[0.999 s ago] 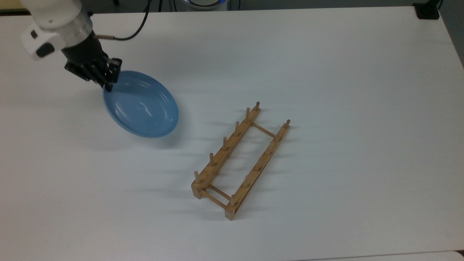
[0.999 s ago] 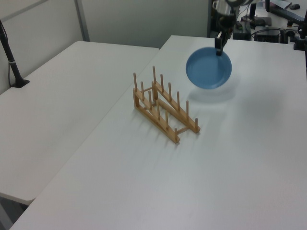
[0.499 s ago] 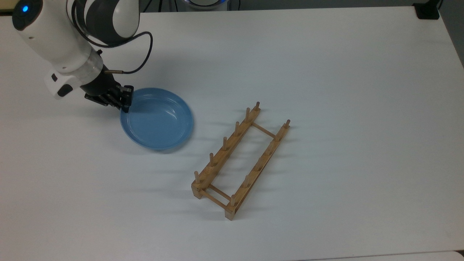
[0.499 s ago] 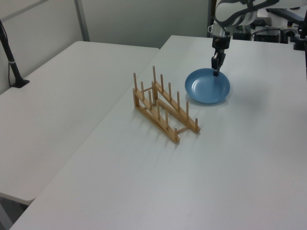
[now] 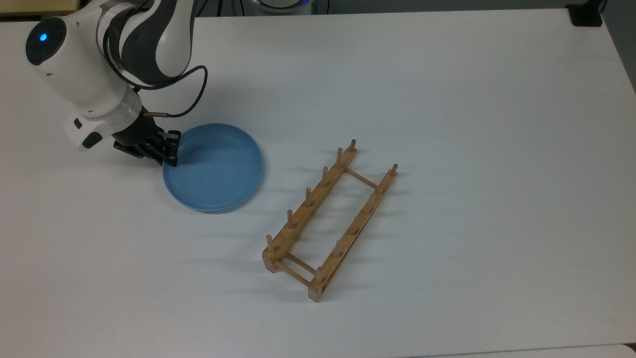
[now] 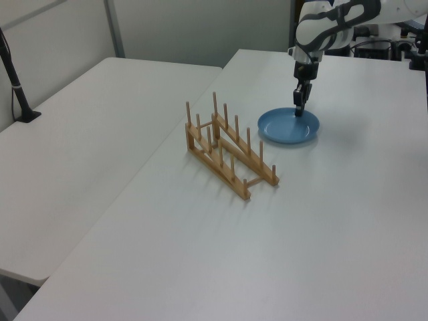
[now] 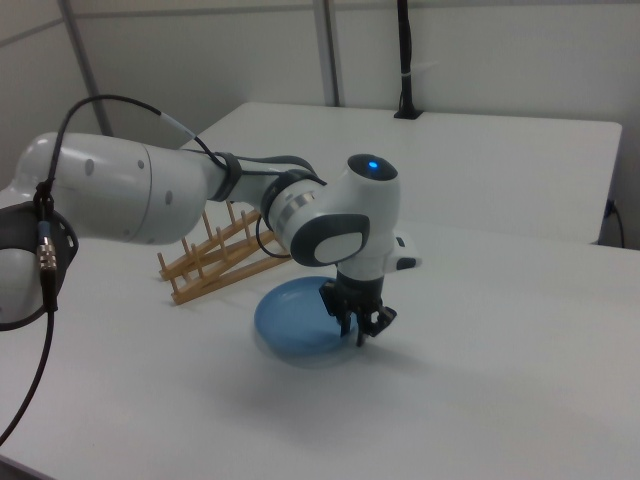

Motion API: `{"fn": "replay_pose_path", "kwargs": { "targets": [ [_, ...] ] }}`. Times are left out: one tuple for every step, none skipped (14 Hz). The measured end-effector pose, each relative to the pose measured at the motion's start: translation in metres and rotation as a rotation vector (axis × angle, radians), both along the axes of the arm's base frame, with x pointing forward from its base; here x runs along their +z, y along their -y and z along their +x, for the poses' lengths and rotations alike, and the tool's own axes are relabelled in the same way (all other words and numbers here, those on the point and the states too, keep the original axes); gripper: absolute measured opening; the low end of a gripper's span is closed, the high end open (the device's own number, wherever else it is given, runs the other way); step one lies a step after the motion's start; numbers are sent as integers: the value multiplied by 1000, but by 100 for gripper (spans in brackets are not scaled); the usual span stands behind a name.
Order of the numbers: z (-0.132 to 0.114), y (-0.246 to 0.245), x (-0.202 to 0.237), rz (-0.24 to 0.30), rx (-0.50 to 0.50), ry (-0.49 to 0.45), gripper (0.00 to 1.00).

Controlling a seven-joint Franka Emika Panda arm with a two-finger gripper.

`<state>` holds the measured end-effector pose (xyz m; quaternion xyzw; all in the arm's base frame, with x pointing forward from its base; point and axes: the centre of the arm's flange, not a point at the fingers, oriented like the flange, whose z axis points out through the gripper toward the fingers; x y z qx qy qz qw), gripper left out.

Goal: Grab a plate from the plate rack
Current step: 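Carry the plate away from the rack and lower it onto the table, then open the gripper, release the plate rim, and raise the arm away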

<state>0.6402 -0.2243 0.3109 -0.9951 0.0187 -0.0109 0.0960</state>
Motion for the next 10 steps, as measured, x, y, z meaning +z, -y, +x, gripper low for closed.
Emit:
{"fn": "replay_pose_path", "kwargs": {
  "targets": [
    [-3,9,-5,-4,-3,-2,42],
    [-5,18,-3,-8,-14,1,58],
    [-7,24,0,-14,-24,3,68],
    [-11,37,6,-27,-41,10,82],
    [-13,43,12,-34,-48,17,93],
    [-12,45,20,-40,-51,30,100],
    [-11,45,32,-44,-49,49,100],
    [-8,40,48,-46,-44,71,100],
    [-5,30,66,-50,-38,92,100],
    [-1,14,89,-70,-33,103,100]
  ]
}}
